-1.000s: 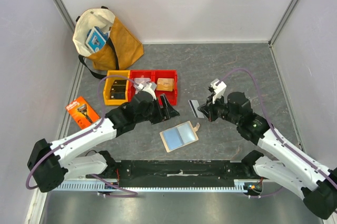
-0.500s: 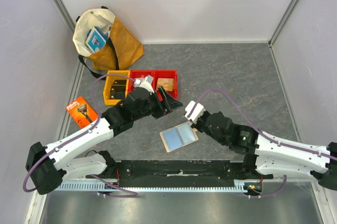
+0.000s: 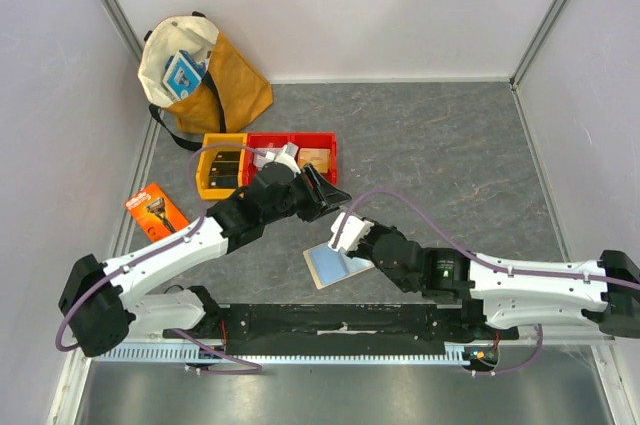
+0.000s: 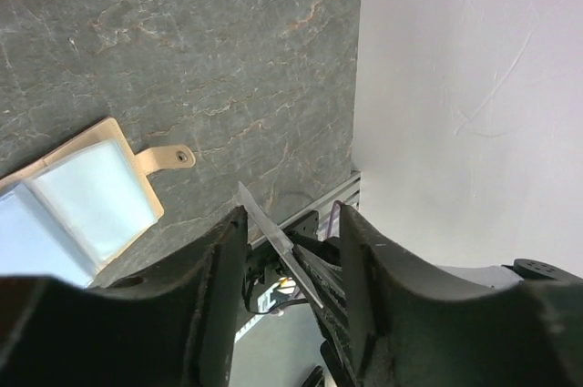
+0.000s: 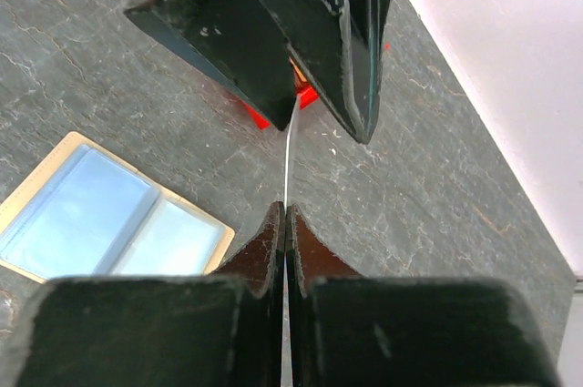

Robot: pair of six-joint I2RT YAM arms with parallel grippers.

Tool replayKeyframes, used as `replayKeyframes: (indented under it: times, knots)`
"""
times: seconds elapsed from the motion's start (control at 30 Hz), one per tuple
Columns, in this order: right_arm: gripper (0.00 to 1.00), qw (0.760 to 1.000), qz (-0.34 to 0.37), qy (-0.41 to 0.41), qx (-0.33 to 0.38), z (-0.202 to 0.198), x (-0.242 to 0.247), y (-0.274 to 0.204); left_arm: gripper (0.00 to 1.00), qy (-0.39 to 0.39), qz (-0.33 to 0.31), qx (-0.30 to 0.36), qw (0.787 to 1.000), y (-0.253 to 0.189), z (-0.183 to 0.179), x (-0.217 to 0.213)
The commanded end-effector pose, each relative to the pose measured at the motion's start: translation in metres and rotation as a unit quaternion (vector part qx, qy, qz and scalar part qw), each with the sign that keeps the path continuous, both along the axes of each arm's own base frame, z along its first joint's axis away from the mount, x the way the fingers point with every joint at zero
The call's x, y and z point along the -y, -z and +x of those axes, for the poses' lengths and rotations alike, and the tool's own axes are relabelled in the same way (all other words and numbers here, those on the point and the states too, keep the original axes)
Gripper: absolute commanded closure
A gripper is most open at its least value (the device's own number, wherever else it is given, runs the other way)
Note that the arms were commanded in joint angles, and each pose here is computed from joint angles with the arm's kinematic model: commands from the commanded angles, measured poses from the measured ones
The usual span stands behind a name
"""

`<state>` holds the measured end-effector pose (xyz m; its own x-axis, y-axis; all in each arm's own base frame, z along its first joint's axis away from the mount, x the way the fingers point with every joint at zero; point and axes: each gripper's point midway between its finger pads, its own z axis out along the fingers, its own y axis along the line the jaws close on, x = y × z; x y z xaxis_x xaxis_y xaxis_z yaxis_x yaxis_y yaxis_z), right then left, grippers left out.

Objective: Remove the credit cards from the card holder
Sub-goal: Place the credit card in the storage box.

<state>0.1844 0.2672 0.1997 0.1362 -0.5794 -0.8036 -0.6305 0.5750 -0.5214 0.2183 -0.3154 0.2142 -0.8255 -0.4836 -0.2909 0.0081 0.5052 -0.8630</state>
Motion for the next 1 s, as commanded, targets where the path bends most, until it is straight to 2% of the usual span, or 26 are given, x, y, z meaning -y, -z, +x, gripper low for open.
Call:
replayKeyframes:
  times: [0.0, 0.07, 0.17, 0.2, 0.27, 0.37, 0.47, 0.6, 0.87, 0.97]
  knots:
    - [1.0, 0.999, 0.01, 0.023, 0.035, 0.004, -0.004, -0.018, 0.55, 0.018, -0.043, -0.006, 0.999, -0.014, -0.002, 0.014]
    - [1.0, 0.999, 0.002, 0.031, 0.039, 0.005, -0.003, -0.015, 0.68, 0.022, -0.043, -0.006, 0.999, -0.013, -0.002, 0.015]
    - [1.0, 0.999, 0.012, 0.03, 0.032, 0.004, -0.006, -0.014, 0.95, 0.022, -0.035, 0.002, 0.999, -0.01, -0.002, 0.013]
    - [0.97, 0.999, 0.02, 0.029, 0.027, 0.003, -0.008, -0.014, 0.98, 0.022, -0.03, 0.007, 0.999, -0.008, -0.001, 0.011]
    - [0.87, 0.999, 0.038, 0.03, 0.016, 0.002, -0.009, -0.014, 0.98, 0.017, -0.016, 0.03, 0.999, -0.007, 0.002, 0.006]
    - [0.65, 0.997, 0.072, 0.036, -0.001, 0.0, -0.009, -0.018, 0.98, 0.016, 0.013, 0.075, 0.997, -0.006, 0.009, -0.007]
    - [0.51, 0.993, 0.105, 0.042, -0.023, 0.001, -0.005, -0.019, 0.98, 0.002, 0.027, 0.111, 0.993, -0.004, 0.022, -0.03]
    - [0.29, 0.986, 0.138, 0.041, -0.085, 0.006, -0.001, -0.01, 0.98, -0.034, 0.05, 0.157, 0.986, -0.002, 0.042, -0.073]
    - [0.04, 0.965, 0.174, 0.026, -0.193, 0.01, -0.001, 0.02, 0.98, -0.112, 0.142, 0.229, 0.956, -0.003, 0.089, -0.168]
    - [0.02, 0.96, 0.176, 0.026, -0.216, 0.009, -0.003, 0.031, 0.98, -0.138, 0.179, 0.237, 0.945, -0.004, 0.11, -0.194]
